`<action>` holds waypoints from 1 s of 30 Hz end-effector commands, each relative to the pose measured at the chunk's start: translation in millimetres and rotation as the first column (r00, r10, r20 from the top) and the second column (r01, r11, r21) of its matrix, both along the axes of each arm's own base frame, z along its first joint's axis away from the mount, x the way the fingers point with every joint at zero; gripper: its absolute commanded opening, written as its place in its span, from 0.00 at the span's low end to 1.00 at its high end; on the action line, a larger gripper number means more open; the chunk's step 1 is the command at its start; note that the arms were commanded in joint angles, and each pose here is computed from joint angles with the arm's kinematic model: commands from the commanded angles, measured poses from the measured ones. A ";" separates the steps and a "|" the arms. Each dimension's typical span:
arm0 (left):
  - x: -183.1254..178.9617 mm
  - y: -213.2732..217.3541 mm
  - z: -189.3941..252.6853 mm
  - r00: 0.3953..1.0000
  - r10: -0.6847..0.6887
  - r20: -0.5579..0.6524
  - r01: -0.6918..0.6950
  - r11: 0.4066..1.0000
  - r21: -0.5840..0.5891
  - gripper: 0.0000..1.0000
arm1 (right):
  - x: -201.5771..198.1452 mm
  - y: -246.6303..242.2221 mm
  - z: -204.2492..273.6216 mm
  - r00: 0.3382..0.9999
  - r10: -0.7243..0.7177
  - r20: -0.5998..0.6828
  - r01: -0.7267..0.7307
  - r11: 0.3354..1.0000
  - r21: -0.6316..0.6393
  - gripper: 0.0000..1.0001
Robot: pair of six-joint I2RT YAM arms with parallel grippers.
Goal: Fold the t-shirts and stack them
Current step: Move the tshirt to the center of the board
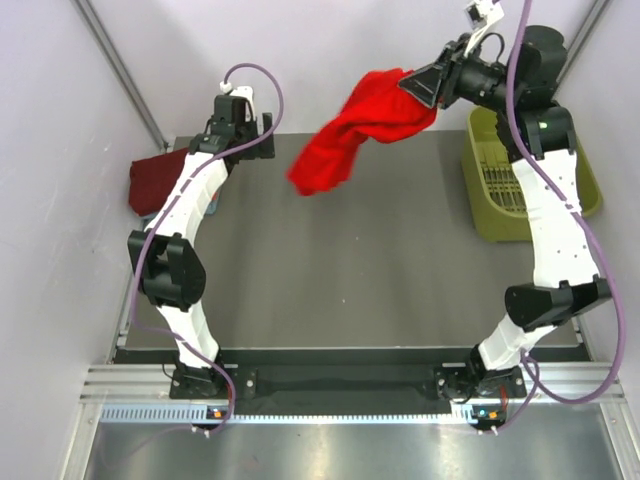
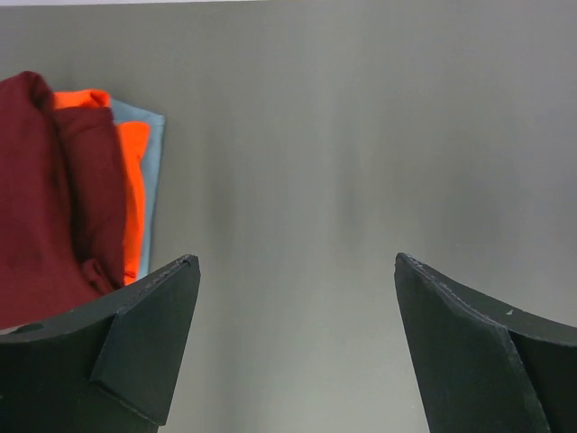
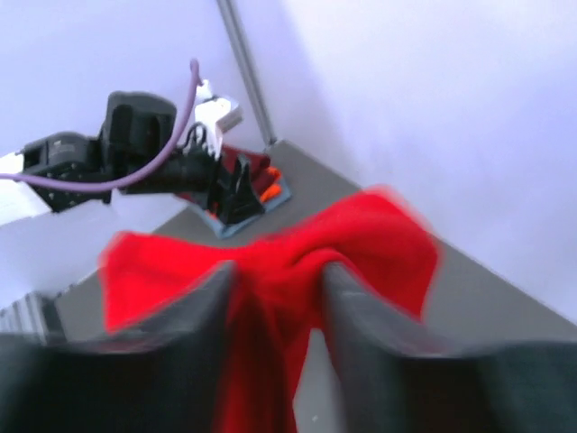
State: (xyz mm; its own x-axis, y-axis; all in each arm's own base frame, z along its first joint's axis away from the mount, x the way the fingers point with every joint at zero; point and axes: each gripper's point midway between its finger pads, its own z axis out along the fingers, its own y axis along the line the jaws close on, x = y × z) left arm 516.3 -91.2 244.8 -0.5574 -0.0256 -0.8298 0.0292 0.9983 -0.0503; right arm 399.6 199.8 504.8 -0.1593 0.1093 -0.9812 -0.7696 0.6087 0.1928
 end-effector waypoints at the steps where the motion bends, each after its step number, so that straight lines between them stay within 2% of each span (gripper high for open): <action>1: -6.3 11.1 43.2 0.993 0.058 0.107 -0.057 0.998 -0.013 0.94 | -23.3 -12.9 39.1 0.991 -0.042 0.130 0.039 0.999 0.025 0.50; 3: -7.0 10.2 43.0 0.993 0.056 0.105 -0.055 0.998 -0.014 0.94 | -10.7 -19.2 5.5 0.997 -0.066 0.046 0.067 0.998 -0.009 0.80; 4: -7.8 10.6 43.5 0.993 0.055 0.105 -0.053 0.998 -0.015 0.94 | -3.4 -19.3 -22.8 0.998 -0.066 -0.019 0.065 0.997 -0.033 0.92; 5: -8.8 9.9 41.9 0.994 0.054 0.100 -0.053 0.998 -0.015 0.94 | -0.4 -20.4 -40.2 0.995 -0.070 -0.066 0.067 0.997 -0.048 0.99; 10: -19.4 13.8 41.1 0.995 0.048 0.088 -0.048 0.999 0.002 0.93 | 5.0 -28.4 -128.6 0.956 -0.123 -0.266 0.089 0.987 -0.136 1.00; 13: -31.4 16.7 40.1 0.997 0.016 0.070 -0.018 0.999 0.034 0.91 | -9.1 -22.7 -172.6 0.945 -0.079 -0.317 0.009 0.977 -0.215 1.00; 16: -58.1 10.8 42.2 0.998 -0.054 0.031 0.053 0.998 0.020 0.86 | -36.4 -0.7 -219.4 0.928 0.004 -0.373 -0.129 0.942 -0.310 1.00; 17: -74.1 2.7 23.9 0.994 -0.105 -0.035 0.105 0.994 -0.004 0.85 | -40.3 4.0 -228.0 0.922 0.015 -0.386 -0.150 0.934 -0.323 1.00; 19: -99.8 -4.3 14.6 0.985 -0.145 -0.091 0.140 0.988 -0.058 0.82 | -53.2 24.0 -241.7 0.915 0.075 -0.397 -0.223 0.913 -0.342 1.00; 20: -117.9 -5.1 -10.8 0.971 -0.153 -0.185 0.141 0.987 -0.078 0.81 | -54.9 31.1 -246.7 0.913 0.086 -0.398 -0.240 0.903 -0.355 1.00; 22: -134.3 0.9 -31.2 0.959 -0.106 -0.264 0.083 0.992 -0.095 0.74 | -58.4 52.8 -242.1 0.923 0.140 -0.358 -0.279 0.884 -0.374 1.00; 25: -155.6 22.5 -65.1 0.924 -0.026 -0.382 -0.036 0.988 -0.153 0.71 | -54.5 79.0 -226.4 0.931 0.192 -0.309 -0.307 0.870 -0.386 1.00; 30: -174.4 83.6 -104.0 0.825 0.174 -0.537 -0.311 0.934 -0.176 0.79 | -33.3 97.6 -210.7 0.938 0.189 -0.291 -0.289 0.890 -0.354 1.00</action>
State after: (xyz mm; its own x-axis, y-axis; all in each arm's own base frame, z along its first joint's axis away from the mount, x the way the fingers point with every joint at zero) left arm 357.7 -34.1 152.9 -0.8526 -0.2134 -0.4771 -0.1364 0.9721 -0.1910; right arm 348.5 290.3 258.3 -0.4553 -0.3880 -0.8014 -0.8419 0.4806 0.2456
